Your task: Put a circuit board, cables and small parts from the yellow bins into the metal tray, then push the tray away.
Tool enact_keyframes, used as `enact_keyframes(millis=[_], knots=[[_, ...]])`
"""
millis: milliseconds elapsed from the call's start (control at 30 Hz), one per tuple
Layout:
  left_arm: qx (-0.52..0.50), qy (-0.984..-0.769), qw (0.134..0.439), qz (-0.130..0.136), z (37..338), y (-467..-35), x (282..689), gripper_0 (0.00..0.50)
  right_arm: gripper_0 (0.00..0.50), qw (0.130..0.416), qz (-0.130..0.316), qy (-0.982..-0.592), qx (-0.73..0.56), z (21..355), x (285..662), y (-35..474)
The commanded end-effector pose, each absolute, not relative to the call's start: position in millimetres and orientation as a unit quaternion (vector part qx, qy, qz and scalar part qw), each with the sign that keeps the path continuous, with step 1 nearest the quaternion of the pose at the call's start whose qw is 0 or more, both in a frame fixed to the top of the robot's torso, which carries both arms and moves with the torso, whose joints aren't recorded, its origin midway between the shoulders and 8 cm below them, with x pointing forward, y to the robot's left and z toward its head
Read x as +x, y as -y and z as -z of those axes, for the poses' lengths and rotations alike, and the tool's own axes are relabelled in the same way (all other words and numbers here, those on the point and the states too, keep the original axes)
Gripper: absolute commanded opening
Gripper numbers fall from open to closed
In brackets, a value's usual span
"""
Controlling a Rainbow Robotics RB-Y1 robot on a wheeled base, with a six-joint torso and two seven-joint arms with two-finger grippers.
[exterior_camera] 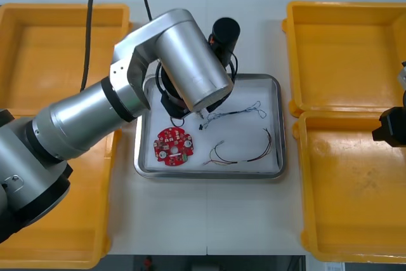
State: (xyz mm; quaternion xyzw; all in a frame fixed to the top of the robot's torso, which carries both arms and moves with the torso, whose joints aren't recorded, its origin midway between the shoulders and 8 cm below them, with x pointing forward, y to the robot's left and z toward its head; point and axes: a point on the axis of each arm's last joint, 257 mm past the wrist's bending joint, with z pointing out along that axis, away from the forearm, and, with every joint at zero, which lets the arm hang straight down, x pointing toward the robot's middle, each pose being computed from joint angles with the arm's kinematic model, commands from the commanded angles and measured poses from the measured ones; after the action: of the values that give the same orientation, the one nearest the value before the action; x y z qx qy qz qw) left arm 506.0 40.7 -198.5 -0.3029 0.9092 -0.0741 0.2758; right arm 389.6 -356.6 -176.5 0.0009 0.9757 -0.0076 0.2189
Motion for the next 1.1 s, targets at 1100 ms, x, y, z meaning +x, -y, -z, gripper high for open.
enact_keyframes(millis=[1100], knots=[[-0.128, -0.96, 0.246, 0.033, 22, -296, 433, 0.5, 0.5, 0.195, 0.002, -0.951, -0.242, 164, 369, 227]])
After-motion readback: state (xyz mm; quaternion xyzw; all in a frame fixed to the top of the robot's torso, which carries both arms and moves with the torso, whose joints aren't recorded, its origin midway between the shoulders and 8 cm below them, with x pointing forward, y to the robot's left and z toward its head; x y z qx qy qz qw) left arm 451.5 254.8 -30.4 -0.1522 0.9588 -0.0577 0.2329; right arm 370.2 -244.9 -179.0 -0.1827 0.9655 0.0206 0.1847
